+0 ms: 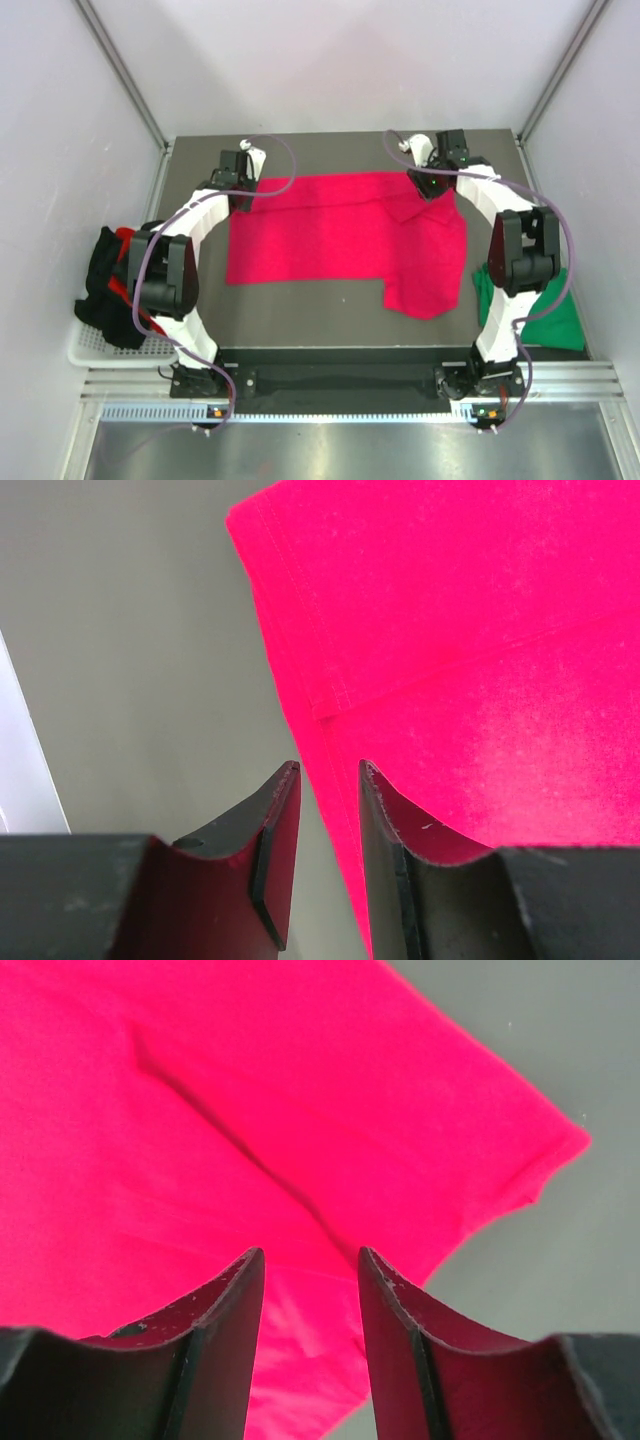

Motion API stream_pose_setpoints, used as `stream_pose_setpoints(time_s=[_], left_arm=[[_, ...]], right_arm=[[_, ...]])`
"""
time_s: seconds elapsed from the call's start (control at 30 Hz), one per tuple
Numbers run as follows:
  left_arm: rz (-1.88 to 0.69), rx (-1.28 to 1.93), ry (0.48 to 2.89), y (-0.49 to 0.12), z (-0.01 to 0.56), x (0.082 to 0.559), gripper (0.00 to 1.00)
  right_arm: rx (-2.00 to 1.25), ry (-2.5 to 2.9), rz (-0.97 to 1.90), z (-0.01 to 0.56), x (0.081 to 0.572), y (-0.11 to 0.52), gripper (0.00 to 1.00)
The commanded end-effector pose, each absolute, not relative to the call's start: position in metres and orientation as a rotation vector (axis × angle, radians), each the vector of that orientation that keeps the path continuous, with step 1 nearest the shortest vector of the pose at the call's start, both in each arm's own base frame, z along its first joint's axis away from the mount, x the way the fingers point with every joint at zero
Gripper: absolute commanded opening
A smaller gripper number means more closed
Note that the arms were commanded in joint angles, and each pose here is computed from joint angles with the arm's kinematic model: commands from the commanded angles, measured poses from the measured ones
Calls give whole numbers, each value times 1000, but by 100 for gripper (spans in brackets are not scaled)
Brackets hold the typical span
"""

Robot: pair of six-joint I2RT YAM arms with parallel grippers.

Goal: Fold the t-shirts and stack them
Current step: Fold the tshirt

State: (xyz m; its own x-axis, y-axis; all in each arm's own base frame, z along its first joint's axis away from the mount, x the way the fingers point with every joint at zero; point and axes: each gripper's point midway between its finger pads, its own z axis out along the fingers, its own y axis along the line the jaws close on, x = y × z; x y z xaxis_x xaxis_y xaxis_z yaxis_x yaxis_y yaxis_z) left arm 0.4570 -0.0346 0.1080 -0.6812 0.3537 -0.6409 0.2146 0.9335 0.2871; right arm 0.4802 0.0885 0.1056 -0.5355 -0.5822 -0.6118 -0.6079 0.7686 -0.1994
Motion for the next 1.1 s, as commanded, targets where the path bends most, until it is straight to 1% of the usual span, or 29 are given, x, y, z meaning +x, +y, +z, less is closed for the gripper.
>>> stream_pose_setpoints(time_s=[0.0,0.07,0.2,0.47,0.6,0.77,1.07], left_arm=[[233,409,2295,-39,120,466,35],[230,407,2297,-39,119,466,35],[230,405,2306,-39,115,464,35],[226,410,2310,-39,114,462,35],[228,406,2312,-38,113,462,35],[228,405,2311,-39,113,462,35],[229,407,2312,-38,112,460,36]], right_arm=[[-1064,2205,-111,101,484,89,43],[-1110,2194,-112,92,476,93,43],[-1150,2192,-52,87,465,104,39],[-1212,2210,21,65,451,126,37],[-1248,2199,48,59,447,142,37],[-1262,2187,60,57,448,157,40],[-1261,2222,37,44,451,155,41]])
